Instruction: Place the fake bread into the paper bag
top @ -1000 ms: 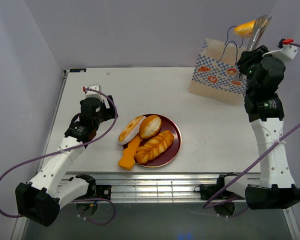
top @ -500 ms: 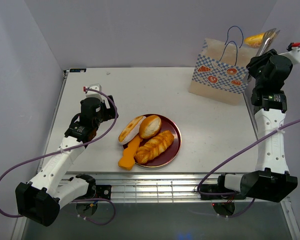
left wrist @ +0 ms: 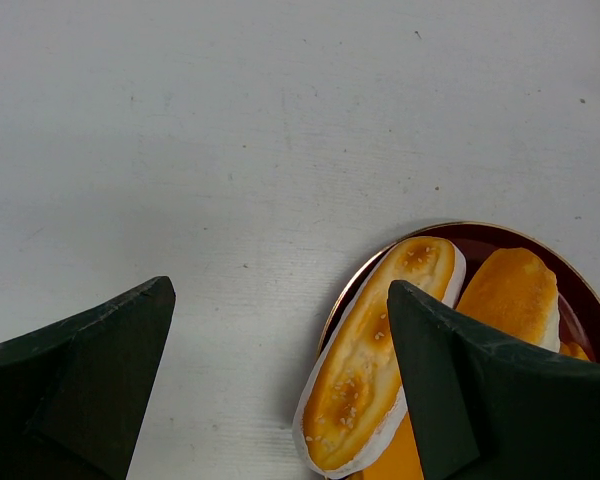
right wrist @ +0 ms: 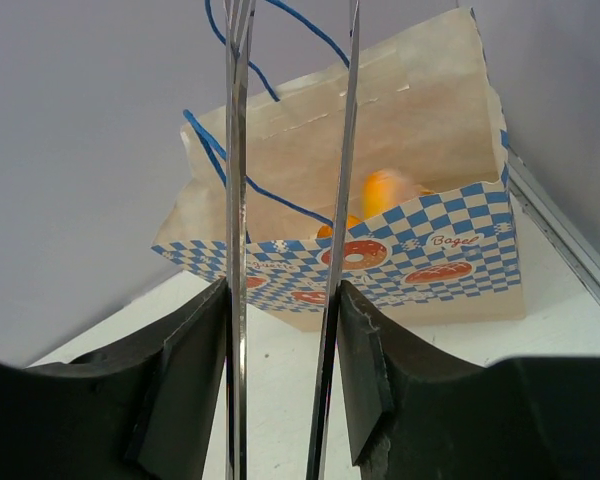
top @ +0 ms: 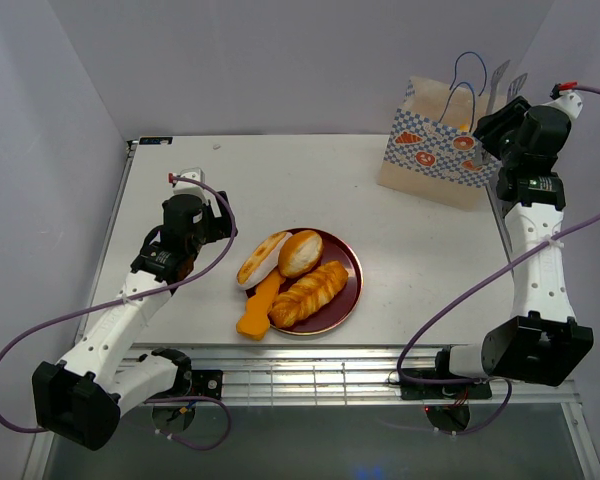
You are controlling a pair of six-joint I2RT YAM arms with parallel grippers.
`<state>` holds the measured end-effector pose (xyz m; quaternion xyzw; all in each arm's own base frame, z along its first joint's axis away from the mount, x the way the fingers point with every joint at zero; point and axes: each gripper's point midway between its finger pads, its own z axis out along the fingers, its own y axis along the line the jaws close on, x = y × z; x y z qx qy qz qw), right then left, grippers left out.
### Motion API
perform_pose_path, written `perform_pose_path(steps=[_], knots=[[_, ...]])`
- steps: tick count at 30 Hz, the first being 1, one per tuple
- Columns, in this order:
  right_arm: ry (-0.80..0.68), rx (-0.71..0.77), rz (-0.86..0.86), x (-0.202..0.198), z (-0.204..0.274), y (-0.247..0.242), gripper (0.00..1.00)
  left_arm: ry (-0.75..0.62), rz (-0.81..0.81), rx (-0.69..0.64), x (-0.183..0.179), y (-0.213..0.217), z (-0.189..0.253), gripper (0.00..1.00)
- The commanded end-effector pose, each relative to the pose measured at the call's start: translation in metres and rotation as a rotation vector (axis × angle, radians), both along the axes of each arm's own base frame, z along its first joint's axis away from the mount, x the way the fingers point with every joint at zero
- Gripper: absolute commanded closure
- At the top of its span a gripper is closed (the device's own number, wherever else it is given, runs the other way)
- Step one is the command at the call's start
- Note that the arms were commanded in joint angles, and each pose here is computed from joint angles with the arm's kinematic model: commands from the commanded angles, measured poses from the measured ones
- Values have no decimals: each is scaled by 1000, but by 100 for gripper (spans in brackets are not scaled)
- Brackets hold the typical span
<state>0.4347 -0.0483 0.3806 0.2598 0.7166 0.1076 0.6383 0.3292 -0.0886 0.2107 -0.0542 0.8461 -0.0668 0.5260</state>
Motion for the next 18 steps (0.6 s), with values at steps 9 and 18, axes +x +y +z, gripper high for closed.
perform_pose_path(steps=[9,18], knots=[[-159,-39,75,-13,67,13,48,-39,-10,-25,3,-5,19,2],[-235,-85,208,-58,90,41,49,-47,0,-21,2,-2,21,2]])
